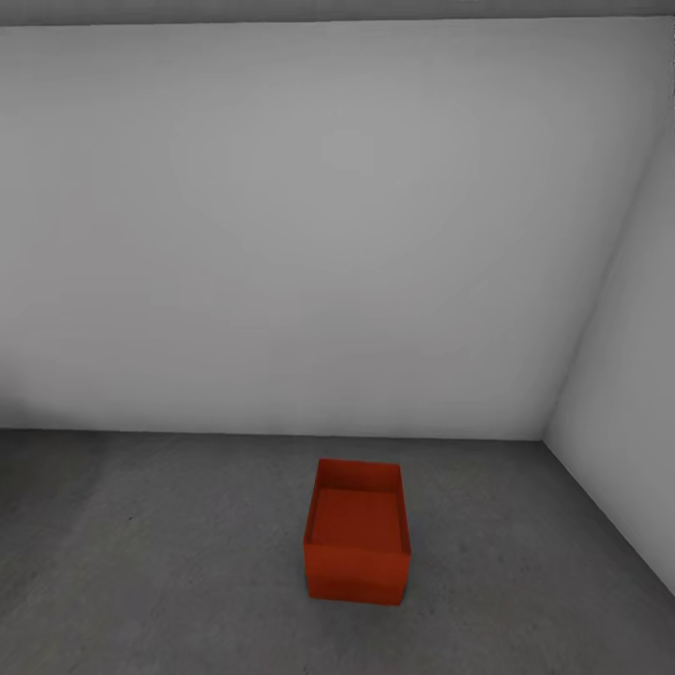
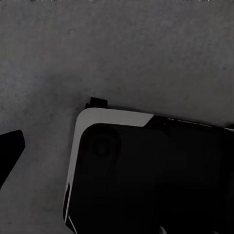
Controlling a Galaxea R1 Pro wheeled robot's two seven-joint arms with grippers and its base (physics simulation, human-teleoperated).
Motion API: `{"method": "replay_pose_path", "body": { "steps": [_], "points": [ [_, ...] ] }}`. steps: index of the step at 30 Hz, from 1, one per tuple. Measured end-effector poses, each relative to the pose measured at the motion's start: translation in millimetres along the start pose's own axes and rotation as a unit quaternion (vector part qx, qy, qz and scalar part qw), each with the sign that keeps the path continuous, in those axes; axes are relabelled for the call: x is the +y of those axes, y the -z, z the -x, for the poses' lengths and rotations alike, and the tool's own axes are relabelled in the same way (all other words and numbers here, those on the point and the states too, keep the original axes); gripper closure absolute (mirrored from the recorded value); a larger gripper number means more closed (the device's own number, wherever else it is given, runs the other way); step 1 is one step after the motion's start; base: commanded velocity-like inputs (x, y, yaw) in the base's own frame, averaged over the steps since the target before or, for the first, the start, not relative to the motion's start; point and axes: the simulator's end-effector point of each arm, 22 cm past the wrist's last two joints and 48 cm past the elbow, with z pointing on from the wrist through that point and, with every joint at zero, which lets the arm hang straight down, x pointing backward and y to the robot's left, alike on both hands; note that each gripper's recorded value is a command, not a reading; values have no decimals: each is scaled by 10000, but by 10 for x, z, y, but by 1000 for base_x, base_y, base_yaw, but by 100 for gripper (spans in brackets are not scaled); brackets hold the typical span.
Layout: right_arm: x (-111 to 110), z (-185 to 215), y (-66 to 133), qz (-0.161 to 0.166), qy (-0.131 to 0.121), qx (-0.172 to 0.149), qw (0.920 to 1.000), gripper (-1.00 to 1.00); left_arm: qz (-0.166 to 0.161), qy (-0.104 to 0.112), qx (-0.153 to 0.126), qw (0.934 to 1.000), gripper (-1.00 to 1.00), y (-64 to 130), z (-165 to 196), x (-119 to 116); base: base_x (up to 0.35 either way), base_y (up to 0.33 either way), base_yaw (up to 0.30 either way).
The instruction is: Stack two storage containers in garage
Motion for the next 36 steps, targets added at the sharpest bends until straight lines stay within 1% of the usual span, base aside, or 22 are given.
{"method": "replay_pose_path", "body": {
  "steps": [27,36],
  "points": [
    [-8,170,35,-9,-3,-214,9998,-100,-47,-11,-207,9998,-100,44,165,-40,0,0,0],
    [-11,226,49,-12,-6,-285,9996,-100,-15,-9,-281,9996,-100,61,222,-24,0,0,0]
  ]
}}
